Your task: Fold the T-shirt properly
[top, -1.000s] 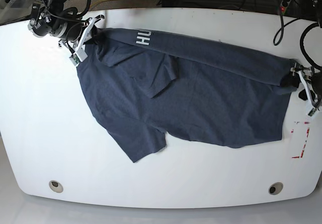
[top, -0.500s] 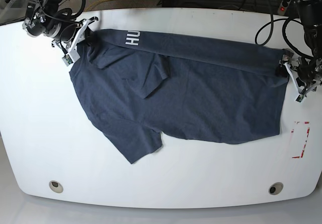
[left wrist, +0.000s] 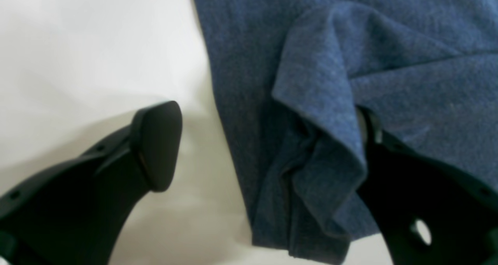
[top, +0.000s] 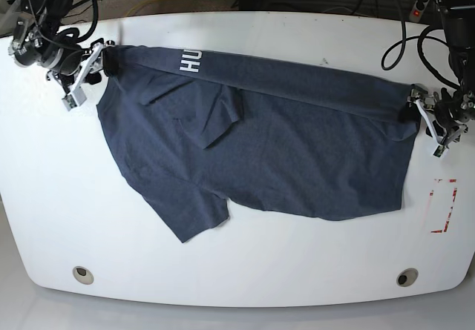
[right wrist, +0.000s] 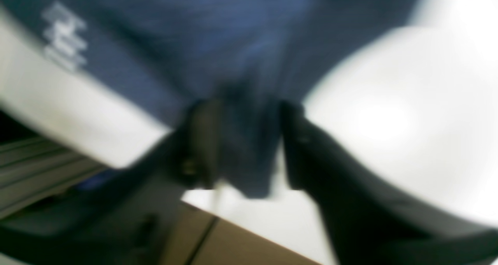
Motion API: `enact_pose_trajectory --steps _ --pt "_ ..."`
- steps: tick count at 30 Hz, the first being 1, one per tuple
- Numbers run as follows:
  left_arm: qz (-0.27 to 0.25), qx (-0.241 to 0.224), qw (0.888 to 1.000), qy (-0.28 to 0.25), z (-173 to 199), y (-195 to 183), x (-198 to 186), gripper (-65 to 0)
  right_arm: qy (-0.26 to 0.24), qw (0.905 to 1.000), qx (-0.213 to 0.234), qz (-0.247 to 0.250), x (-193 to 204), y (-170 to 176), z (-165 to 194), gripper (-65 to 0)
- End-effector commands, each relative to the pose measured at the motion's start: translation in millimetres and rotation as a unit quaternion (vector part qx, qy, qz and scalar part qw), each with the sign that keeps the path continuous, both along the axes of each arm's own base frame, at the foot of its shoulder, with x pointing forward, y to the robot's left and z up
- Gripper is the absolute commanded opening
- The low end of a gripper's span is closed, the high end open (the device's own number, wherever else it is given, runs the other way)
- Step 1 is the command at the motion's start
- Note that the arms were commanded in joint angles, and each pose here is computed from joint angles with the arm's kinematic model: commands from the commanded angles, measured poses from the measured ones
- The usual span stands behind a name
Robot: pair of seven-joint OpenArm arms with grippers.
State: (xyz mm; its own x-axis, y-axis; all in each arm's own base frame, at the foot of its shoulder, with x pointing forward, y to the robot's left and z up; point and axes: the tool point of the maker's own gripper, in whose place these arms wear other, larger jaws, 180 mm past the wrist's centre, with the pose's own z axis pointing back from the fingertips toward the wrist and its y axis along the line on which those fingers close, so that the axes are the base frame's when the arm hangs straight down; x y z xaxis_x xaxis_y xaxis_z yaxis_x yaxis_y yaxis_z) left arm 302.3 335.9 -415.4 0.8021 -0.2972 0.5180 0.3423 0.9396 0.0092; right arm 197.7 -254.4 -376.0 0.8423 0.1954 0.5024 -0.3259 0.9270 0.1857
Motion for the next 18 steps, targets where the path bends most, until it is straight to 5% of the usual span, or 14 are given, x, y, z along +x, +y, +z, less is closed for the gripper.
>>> enact_pose_trajectory --steps 1,8,18 --pt "0.002 0.028 0.999 0.033 -4.1 14.7 -11.9 -15.8 -0.028 0.9994 -0.022 0.0 14.2 -15.2 16.6 -27.7" --pt "0.009 0.039 0.999 0.028 22.0 22.1 -7.1 -15.8 -0.039 0.9976 -0.058 0.005 24.1 -23.5 27.5 -25.7" --pt "0.033 0.044 0.998 -0.035 78.7 28.1 3.6 -15.8 -0.056 0.998 -0.021 0.022 41.8 36.6 19.4 -25.5"
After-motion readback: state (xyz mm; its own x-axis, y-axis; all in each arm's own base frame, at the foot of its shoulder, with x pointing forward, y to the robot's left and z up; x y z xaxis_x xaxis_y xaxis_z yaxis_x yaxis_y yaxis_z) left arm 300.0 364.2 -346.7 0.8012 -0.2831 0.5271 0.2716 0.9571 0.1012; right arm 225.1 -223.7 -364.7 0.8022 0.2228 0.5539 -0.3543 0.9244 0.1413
